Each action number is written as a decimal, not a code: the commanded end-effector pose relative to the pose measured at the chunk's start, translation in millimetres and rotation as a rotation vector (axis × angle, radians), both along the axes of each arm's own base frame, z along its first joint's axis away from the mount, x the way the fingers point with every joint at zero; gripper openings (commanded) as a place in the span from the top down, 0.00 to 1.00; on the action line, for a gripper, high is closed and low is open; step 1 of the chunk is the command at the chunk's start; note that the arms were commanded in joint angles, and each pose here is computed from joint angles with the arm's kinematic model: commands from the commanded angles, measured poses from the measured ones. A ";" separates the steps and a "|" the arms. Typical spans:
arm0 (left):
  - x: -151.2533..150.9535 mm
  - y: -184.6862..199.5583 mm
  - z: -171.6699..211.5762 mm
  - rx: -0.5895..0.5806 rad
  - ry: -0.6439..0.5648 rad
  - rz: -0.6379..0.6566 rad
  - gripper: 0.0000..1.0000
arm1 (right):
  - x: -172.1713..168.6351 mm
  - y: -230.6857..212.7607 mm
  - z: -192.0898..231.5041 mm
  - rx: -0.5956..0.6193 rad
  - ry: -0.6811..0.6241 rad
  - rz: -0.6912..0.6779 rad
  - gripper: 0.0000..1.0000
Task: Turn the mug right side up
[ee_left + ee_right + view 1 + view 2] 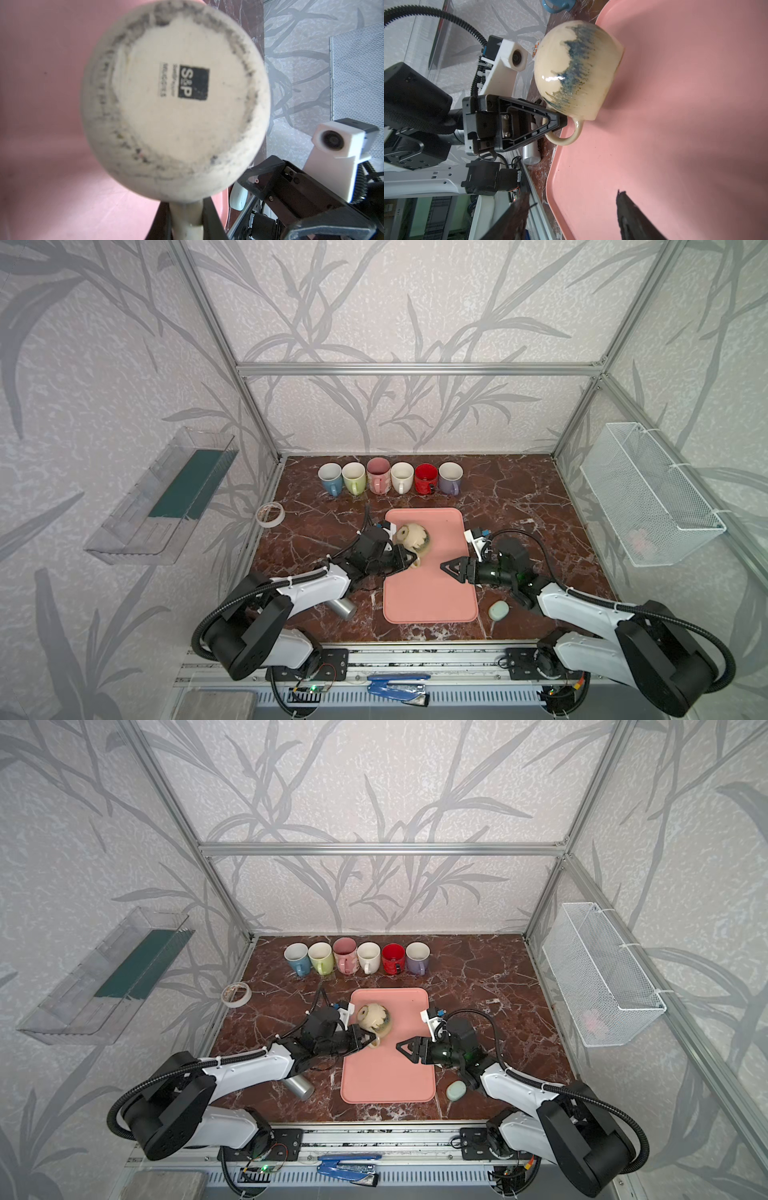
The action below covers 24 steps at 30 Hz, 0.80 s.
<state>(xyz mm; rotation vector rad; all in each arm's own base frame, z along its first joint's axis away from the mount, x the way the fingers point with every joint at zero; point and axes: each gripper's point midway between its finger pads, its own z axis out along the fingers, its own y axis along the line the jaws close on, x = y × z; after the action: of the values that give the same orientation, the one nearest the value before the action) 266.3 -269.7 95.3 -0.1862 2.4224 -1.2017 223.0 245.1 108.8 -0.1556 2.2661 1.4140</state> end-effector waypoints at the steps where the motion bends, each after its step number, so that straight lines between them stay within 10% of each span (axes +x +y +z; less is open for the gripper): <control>1: 17.0 -11.7 58.0 -0.157 -0.182 0.002 1.00 | 0.9 7.3 13.9 0.079 -0.018 0.024 0.33; 24: 25.0 -23.2 98.6 -0.422 -0.293 0.002 1.00 | 37.5 17.7 40.6 0.341 0.042 0.016 0.47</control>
<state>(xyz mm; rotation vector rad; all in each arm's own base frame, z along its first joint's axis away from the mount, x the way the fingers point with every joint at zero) 286.0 -286.1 137.5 -0.2281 2.1296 -1.4790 251.9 257.7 118.2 0.0159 2.1521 1.7017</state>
